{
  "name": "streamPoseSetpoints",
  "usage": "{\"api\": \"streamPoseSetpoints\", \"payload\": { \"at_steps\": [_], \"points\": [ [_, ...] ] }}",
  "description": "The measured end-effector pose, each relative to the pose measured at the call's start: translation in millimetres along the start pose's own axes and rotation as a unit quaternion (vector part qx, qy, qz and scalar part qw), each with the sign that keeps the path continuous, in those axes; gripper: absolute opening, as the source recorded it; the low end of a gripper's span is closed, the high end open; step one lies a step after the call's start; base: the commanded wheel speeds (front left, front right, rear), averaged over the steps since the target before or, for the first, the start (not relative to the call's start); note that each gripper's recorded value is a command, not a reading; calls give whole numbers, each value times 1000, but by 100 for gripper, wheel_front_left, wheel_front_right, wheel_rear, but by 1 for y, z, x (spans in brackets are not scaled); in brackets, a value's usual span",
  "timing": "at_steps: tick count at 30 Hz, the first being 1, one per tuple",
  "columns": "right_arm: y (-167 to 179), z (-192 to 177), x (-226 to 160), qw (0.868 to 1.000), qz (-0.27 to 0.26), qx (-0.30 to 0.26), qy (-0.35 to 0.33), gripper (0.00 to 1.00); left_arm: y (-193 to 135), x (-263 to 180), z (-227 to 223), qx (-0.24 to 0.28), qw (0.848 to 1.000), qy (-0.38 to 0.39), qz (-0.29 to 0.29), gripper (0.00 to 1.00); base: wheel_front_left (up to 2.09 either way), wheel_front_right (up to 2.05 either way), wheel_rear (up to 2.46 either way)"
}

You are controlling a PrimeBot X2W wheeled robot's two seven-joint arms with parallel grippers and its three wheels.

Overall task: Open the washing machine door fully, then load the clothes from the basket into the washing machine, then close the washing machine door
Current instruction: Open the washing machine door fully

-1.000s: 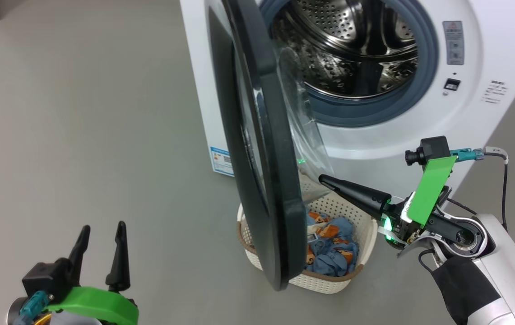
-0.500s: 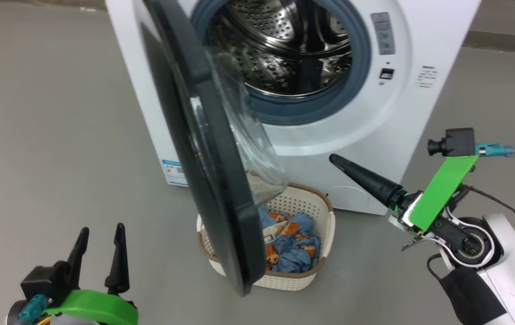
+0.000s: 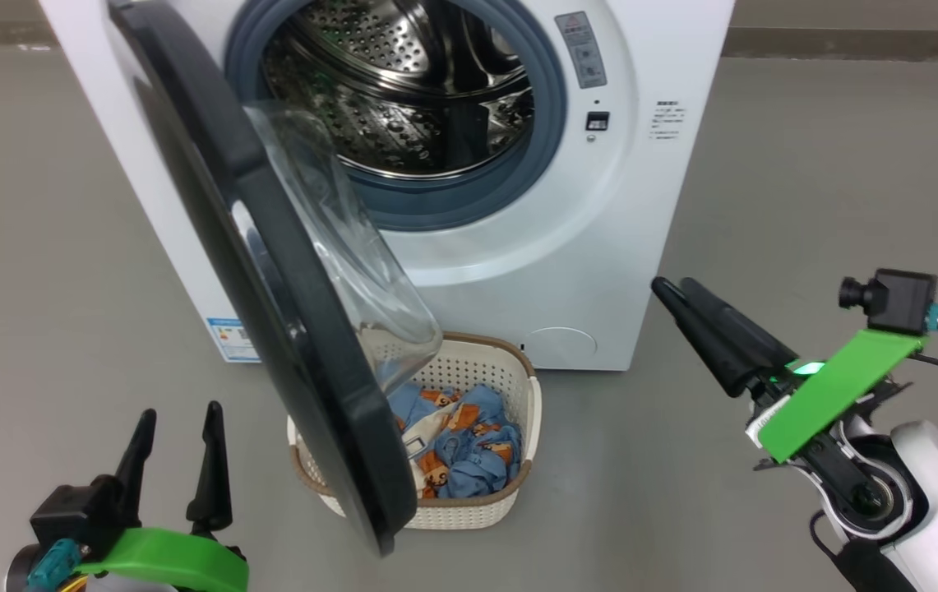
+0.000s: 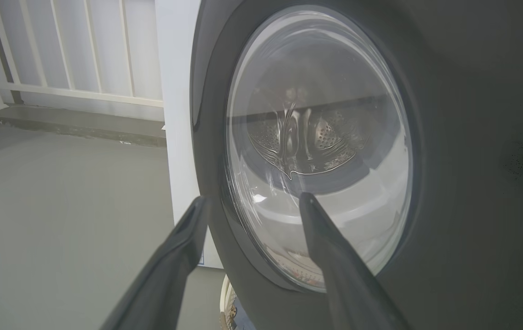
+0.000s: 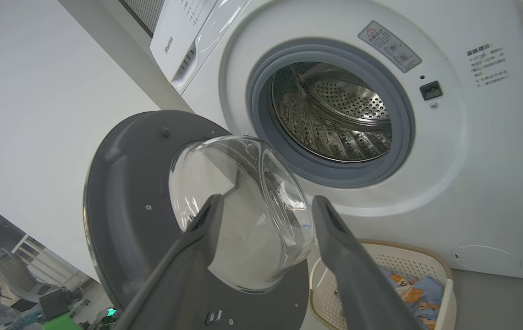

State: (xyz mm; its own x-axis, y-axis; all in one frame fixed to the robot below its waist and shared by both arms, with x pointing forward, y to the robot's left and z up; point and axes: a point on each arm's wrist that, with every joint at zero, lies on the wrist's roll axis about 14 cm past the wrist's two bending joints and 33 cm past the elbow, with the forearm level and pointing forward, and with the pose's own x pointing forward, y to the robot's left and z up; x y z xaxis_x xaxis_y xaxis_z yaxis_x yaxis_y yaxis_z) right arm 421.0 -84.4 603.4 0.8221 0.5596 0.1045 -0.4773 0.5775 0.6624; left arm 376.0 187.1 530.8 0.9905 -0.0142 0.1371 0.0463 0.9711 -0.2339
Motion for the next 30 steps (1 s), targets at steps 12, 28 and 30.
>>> {"api": "streamPoseSetpoints", "payload": {
  "at_steps": [12,28,30],
  "points": [
    [-48,35,-48,974,-87,-169,-124,100,-14,5,-3,-3,1000,1,-17,100,0,0,0],
    [-83,31,-78,935,-165,-284,-134,100,-15,-1,0,-4,1000,-3,-13,100,0,0,0],
    [-83,33,-78,932,-168,-290,-137,100,-15,-2,0,-3,1000,-3,-13,100,0,0,0]
  ]
}}
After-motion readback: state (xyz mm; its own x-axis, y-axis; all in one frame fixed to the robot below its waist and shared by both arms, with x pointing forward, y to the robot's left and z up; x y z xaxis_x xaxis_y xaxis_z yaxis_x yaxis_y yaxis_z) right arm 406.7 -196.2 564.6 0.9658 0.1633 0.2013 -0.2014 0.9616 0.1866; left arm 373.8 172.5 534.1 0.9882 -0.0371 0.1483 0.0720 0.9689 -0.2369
